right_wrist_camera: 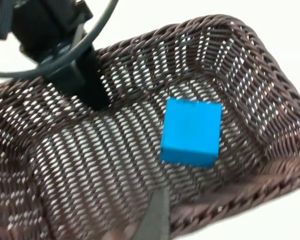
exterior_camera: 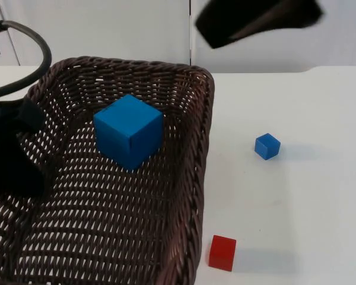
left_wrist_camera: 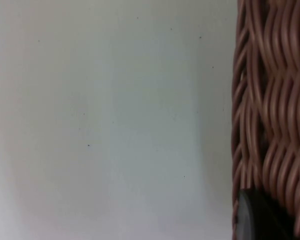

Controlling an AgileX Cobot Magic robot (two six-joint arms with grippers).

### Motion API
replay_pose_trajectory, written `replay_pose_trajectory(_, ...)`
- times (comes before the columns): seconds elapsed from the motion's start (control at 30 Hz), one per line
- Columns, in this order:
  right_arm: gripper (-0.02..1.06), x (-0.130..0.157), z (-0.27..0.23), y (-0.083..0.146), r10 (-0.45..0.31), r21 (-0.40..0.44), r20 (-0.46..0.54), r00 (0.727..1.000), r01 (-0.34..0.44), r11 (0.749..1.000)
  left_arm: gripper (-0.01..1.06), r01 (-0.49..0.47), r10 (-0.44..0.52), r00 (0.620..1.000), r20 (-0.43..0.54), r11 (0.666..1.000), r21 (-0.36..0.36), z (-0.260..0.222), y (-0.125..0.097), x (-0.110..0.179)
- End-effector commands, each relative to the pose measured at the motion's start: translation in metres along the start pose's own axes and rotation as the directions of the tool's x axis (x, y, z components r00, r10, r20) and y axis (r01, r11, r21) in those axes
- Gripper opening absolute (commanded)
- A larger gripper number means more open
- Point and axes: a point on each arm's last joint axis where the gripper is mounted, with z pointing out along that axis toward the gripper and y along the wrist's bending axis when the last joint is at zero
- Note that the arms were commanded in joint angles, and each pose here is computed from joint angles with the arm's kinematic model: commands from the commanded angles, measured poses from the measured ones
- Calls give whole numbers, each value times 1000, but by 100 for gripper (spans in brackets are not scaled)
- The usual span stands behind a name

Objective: Pick up the basket with the left hand and place the largest block into the basket with the right hand.

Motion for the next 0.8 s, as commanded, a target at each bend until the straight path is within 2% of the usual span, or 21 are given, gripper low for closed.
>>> replay_pose_trajectory(0.0,75,5,-11,4,-2,2,11,1000,2,1000,0,22,-23,1000,21,999,27,-3,-4,-1)
replay_pose_trajectory(0.43,75,41,-71,24,-17,33,124,992,13,999,0,33,-34,999,28,999,37,-3,-5,-1)
replay_pose_trajectory(0.77,75,48,-94,30,-33,48,179,983,25,999,0,48,-51,997,58,998,42,-3,-5,-4)
